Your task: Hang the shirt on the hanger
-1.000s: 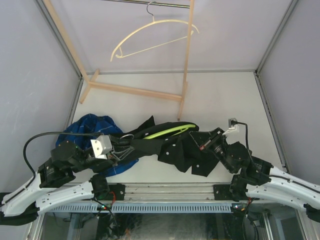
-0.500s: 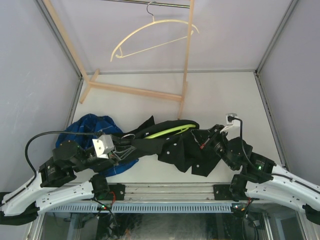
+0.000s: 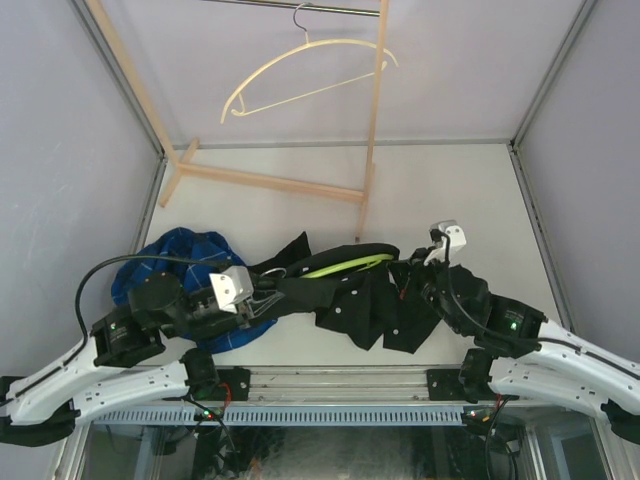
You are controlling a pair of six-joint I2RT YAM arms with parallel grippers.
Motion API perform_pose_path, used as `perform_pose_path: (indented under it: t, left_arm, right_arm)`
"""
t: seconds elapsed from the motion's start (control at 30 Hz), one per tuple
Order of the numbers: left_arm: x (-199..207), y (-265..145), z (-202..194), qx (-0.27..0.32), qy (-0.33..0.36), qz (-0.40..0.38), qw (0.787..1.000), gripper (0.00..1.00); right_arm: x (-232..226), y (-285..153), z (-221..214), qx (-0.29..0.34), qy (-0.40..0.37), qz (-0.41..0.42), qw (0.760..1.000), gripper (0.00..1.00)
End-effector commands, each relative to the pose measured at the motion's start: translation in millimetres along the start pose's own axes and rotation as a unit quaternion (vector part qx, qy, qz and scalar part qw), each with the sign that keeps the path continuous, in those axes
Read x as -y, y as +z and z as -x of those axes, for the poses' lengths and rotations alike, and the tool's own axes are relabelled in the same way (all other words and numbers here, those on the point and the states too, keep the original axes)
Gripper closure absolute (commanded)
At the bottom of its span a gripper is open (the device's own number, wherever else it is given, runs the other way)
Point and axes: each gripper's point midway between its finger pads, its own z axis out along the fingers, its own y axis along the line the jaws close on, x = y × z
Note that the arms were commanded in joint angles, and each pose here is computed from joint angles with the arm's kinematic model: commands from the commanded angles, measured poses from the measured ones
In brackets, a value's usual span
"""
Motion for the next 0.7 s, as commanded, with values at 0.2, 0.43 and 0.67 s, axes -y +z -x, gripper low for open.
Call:
perform_pose_path:
  t: [0.2,0.43,0.67]
  left_arm:
    - [-14,-20,42,0.025,0.020,0.026,0.999,1.00]
    - [-15,-33,46,0.037,0.017,0.030,0.999,1.00]
    - [-12,-32,41,0.029,0.015,0.023,0.999,1.00]
  right_arm:
    - [79,-6,2,-0.015,-0.159,-0.185,0.970,1.00]
    - [94,-7,11,-0.001,-0.178,-0.233,0.956,1.00]
    - [81,-4,29,0.032,-0.138,-0.191,0.971,1.00]
